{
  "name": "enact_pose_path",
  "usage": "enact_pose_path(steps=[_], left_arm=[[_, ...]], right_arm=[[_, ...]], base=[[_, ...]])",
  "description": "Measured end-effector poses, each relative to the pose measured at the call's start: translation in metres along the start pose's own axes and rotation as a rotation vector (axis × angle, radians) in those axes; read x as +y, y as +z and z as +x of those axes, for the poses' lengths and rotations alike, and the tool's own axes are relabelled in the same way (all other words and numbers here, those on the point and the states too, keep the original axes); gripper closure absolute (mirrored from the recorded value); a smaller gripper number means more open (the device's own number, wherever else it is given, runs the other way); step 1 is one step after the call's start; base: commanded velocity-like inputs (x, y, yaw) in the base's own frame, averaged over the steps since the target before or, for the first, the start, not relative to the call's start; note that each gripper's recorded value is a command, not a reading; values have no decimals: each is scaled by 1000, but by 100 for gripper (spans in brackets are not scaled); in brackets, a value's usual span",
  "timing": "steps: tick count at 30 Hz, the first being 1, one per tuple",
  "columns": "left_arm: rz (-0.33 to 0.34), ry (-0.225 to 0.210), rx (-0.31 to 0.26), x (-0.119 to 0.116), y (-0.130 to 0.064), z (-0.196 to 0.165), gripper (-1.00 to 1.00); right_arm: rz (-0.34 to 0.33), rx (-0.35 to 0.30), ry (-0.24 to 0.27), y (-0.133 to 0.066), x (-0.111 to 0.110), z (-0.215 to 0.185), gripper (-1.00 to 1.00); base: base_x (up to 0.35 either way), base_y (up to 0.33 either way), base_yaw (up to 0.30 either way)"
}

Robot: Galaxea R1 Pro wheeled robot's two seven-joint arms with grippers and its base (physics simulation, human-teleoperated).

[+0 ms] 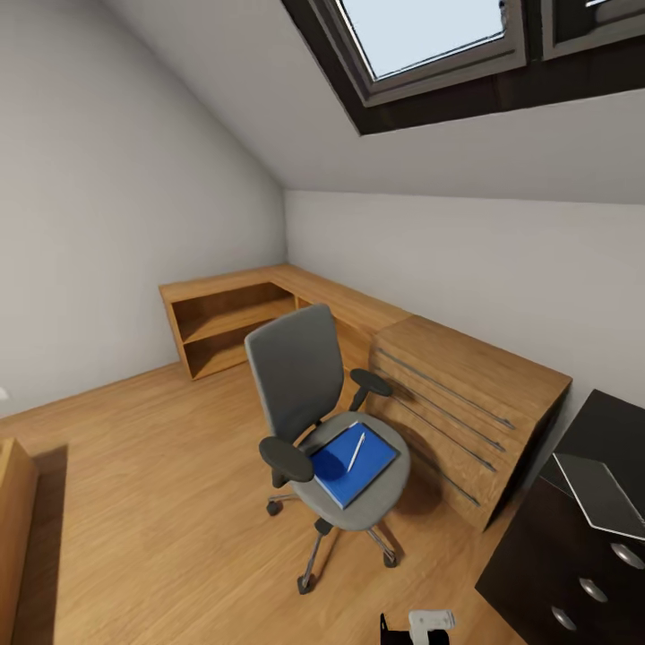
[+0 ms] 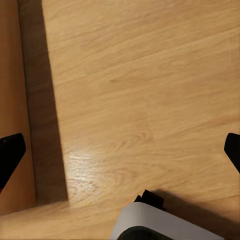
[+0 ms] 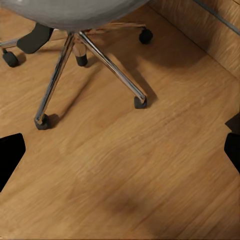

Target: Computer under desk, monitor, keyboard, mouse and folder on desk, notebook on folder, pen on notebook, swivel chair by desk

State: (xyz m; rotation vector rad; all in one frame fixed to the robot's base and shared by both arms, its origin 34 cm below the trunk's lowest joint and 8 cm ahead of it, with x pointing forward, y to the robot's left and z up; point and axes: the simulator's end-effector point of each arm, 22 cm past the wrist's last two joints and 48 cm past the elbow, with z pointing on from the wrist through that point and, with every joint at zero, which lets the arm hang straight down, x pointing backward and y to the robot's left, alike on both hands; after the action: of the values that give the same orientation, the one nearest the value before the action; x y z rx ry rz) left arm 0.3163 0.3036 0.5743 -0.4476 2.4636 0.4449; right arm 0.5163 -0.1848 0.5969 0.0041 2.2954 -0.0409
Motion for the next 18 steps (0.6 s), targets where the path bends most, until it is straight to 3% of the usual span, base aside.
enact_pose_path(steps=[5,9,10,11,12,13,14,15,18], left_arm=[[11,-11,-14,-5,0,-8,-100],[65,-115,-101,-30,-2,-65,-100],[58,-177,-76,-27,5,-105,-100],[131,-237,-125,-51,-10,-164,-100],[154,-244,-108,-56,-16,-182,-100],[199,-231,-64,-63,-28,-221,-100],[254,-262,-138,-73,-47,-273,-100],[252,-261,-134,-73,-46,-277,-100],[270,-292,-189,-73,-52,-324,-100]], right_arm=[[-2,-36,2,3,-1,-13,-100],[31,-183,33,19,-23,-78,-100],[62,-174,103,33,-34,-114,-100],[58,-195,117,43,-33,-150,-100],[57,-174,124,49,-32,-160,-100],[46,-93,126,61,-27,-179,-100],[36,-147,123,71,-24,-249,-100],[32,-145,122,72,-23,-262,-100],[17,-78,154,76,-19,-266,-100]], base=[[3,5,1],[0,0,0],[0,0,0],[0,0,0],[0,0,0],[0,0,0],[0,0,0],[0,0,0],[0,0,0]])
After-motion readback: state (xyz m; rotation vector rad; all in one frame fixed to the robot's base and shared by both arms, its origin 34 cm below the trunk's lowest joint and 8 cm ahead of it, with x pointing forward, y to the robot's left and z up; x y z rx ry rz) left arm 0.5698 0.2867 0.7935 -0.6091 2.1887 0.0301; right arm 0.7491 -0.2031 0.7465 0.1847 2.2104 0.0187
